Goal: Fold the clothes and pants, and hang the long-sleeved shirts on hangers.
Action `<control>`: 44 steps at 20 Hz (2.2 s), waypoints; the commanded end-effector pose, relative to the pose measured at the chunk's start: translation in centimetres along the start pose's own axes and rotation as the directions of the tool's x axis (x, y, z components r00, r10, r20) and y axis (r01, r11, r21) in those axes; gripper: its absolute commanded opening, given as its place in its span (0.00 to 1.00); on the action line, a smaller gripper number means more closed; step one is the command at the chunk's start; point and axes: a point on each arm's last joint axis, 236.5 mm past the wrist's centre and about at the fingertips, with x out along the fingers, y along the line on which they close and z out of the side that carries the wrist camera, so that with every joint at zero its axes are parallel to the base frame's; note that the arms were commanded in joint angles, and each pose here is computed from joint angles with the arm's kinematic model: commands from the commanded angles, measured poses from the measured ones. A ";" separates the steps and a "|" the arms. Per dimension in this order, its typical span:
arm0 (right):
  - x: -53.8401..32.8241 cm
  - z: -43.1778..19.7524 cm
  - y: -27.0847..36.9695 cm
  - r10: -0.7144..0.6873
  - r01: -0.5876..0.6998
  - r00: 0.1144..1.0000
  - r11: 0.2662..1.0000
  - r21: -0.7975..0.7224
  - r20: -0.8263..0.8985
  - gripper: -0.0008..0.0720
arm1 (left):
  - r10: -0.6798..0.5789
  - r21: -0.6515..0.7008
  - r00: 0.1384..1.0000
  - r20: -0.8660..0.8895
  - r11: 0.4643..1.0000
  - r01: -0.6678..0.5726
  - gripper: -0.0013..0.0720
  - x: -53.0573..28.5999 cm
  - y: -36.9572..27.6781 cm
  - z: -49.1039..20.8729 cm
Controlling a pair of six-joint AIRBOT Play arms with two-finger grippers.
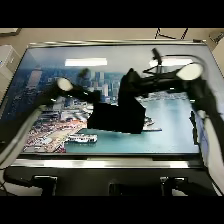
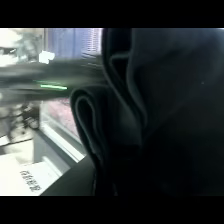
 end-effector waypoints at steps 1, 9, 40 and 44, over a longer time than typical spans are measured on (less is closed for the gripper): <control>10.8 -1.3 -3.3 0.073 -0.062 0.995 0.987 0.146 -0.072 0.07 | 0.323 -0.101 0.936 0.139 0.945 -0.311 0.05 -16.4 11.5 1.5; 13.6 0.3 -9.3 0.114 -0.089 0.991 0.946 0.311 -0.064 0.93 | 0.396 -0.120 0.848 0.352 0.918 -0.379 0.05 -30.9 9.7 -1.3; -37.8 7.3 -13.7 -0.389 0.233 0.782 0.907 0.352 0.487 0.07 | 0.386 -0.101 0.870 0.308 0.922 -0.373 0.05 -30.6 9.2 -2.6; -48.4 5.4 -13.7 -0.502 0.185 0.588 0.847 0.498 0.635 0.07 | 0.386 -0.100 0.870 0.308 0.922 -0.374 0.05 -30.6 9.2 -2.6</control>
